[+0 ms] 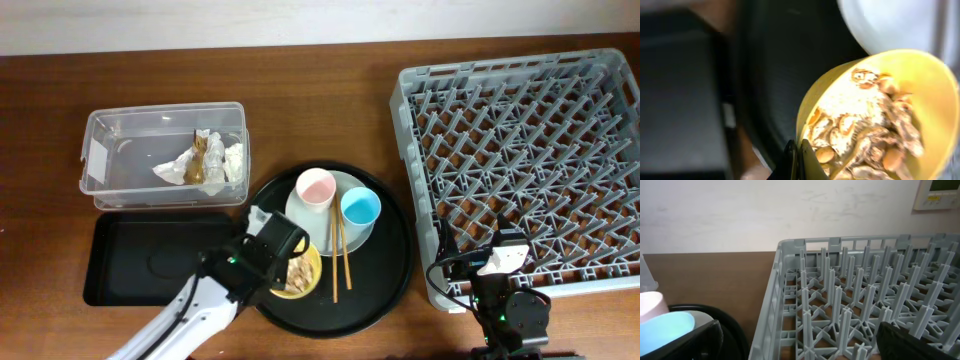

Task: Sort waste into correct bins and load items into the dishwasher rack
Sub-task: 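Grasp the yellow bowl of nut shells with the left gripper, then carry the yellow bowl over the black tray and tip out the shells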

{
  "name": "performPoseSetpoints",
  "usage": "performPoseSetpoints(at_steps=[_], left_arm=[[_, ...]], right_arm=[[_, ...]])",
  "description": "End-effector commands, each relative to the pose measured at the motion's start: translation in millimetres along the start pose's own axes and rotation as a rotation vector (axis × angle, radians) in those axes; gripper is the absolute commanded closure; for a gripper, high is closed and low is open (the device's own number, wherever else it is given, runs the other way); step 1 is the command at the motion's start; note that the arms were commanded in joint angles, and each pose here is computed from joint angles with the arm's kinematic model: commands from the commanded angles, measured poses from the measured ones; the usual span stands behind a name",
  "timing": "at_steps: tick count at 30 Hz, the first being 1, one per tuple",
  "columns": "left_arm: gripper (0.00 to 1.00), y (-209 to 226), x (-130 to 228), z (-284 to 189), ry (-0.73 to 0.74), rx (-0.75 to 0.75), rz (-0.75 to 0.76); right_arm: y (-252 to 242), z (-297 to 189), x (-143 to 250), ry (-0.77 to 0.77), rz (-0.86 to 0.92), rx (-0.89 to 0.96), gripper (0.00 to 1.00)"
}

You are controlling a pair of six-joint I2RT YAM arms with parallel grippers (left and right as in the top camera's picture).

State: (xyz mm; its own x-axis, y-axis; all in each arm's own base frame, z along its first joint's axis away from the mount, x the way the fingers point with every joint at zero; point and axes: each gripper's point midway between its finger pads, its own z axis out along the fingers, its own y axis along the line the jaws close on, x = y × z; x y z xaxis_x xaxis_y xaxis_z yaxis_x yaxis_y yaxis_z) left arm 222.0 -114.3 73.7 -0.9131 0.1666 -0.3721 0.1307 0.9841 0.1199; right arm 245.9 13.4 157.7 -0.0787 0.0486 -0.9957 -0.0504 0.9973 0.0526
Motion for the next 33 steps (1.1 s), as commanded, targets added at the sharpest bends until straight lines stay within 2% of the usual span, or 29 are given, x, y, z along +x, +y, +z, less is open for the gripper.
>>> performPoseSetpoints(at_steps=[1,2,3,5,6,7,9,10,12,18,30,33], left_arm=[[0.81,24.8,-21.7,-11.9,-0.106,-0.133,-0.015],[0.78,24.7,-20.8,-11.8,-0.102,-0.132,-0.014],[0.67,24.7,-20.7,-11.8,-0.102,-0.131,-0.013],[0.60,22.8,-20.3,-11.7,-0.098,-0.120,-0.014],[0.61,10.6,-19.2,-13.2,-0.077,-0.052,-0.016],[0.74,-21.0,-15.0,-17.1,-0.026,0.126,-0.021],[0.75,-60.9,-12.3,-26.3,0.016,0.350,-0.019],[0.75,-66.2,-14.9,-27.7,0.001,0.370,-0.014],[0.75,-65.4,-16.6,-21.4,-0.016,0.334,-0.002],[0.75,-75.5,-9.7,15.3,0.060,0.284,0.021],[0.76,-74.1,-1.2,41.6,0.114,0.222,0.034],[0.91,-75.0,-4.0,39.4,0.106,0.227,0.032]], right_arm=[[-2.6,0.1,2.5,0.004,0.009,0.013,0.01],[-2.6,0.1,2.5,0.004,0.009,0.013,0.02],[-2.6,0.1,2.5,0.004,0.009,0.013,0.01],[-2.6,0.1,2.5,0.004,0.009,0.013,0.01],[-2.6,0.1,2.5,0.004,0.009,0.013,0.01],[-2.6,0.1,2.5,0.004,0.009,0.013,0.01],[-2.6,0.1,2.5,0.004,0.009,0.013,0.01],[-2.6,0.1,2.5,0.004,0.009,0.013,0.01],[-2.6,0.1,2.5,0.004,0.009,0.013,0.01],[-2.6,0.1,2.5,0.004,0.009,0.013,0.01],[-2.6,0.1,2.5,0.004,0.009,0.013,0.01],[-2.6,0.1,2.5,0.004,0.009,0.013,0.01]])
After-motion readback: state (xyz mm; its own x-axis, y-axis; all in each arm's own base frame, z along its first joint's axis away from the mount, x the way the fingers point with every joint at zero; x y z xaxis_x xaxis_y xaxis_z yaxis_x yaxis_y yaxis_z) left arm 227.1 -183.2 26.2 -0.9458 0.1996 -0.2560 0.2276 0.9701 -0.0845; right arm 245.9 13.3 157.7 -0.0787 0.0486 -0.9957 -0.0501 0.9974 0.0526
